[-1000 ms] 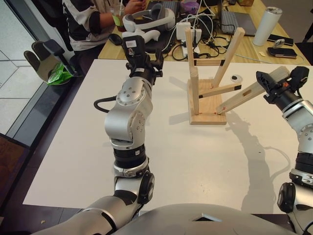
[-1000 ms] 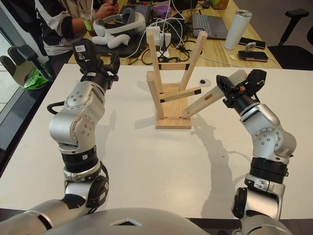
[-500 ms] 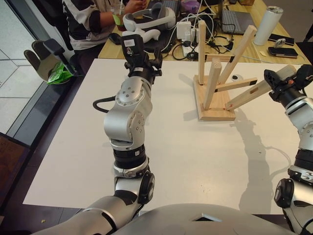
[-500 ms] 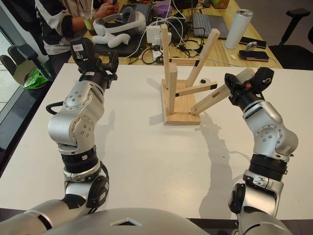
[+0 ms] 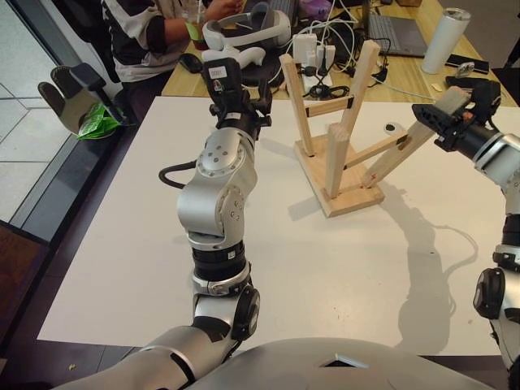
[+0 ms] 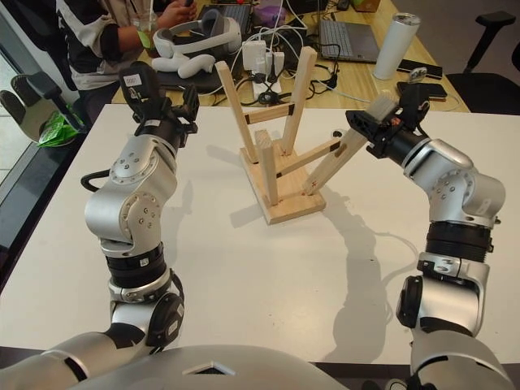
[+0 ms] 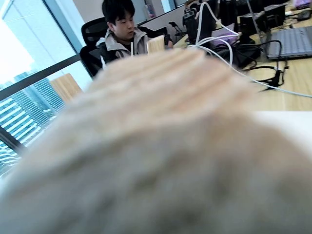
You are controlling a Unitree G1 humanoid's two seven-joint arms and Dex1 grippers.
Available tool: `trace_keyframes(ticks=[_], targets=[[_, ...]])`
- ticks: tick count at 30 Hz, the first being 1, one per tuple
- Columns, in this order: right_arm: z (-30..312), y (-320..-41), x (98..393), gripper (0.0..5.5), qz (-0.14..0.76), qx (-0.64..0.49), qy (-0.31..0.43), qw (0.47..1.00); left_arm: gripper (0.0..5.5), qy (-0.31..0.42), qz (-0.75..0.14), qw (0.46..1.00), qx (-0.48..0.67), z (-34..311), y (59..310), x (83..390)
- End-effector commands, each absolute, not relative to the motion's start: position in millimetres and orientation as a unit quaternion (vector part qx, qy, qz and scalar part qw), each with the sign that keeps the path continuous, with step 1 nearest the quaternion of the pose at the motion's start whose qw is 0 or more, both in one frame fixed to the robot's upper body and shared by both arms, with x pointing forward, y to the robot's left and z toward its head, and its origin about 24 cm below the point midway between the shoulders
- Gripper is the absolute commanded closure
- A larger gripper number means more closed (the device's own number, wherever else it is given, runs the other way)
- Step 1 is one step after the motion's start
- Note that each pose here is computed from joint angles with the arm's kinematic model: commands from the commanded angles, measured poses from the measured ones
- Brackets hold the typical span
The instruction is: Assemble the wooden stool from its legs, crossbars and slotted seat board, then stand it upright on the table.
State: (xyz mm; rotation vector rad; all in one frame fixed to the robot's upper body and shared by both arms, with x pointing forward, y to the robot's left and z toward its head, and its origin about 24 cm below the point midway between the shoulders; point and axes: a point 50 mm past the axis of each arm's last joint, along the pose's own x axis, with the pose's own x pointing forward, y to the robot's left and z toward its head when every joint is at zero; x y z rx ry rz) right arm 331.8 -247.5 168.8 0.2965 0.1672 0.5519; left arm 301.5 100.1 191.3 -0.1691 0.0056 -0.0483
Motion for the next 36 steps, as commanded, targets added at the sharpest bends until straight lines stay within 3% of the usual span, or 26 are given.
trace_keyframes(ticks=[1,6,15,26,36], targets=[[193,-231,337,4.53,0.320,0.094,0.041,0.942,2.59,0.008,-0.015,0.996,-0.082,187,101,301],[191,-222,333,4.53,0.339,0.070,0.039,0.937,2.59,0.008,-0.011,0.997,-0.082,187,103,302],[179,-242,330,4.53,0.250,0.115,0.044,0.960,2.59,0.008,-0.007,0.997,-0.080,187,105,300],[152,-249,308,4.53,0.223,0.184,0.084,0.954,2.59,0.008,-0.012,0.997,-0.079,187,103,300],[145,-253,300,4.53,0.210,0.144,0.094,0.962,2.59,0.007,-0.013,0.997,-0.079,188,103,300]])
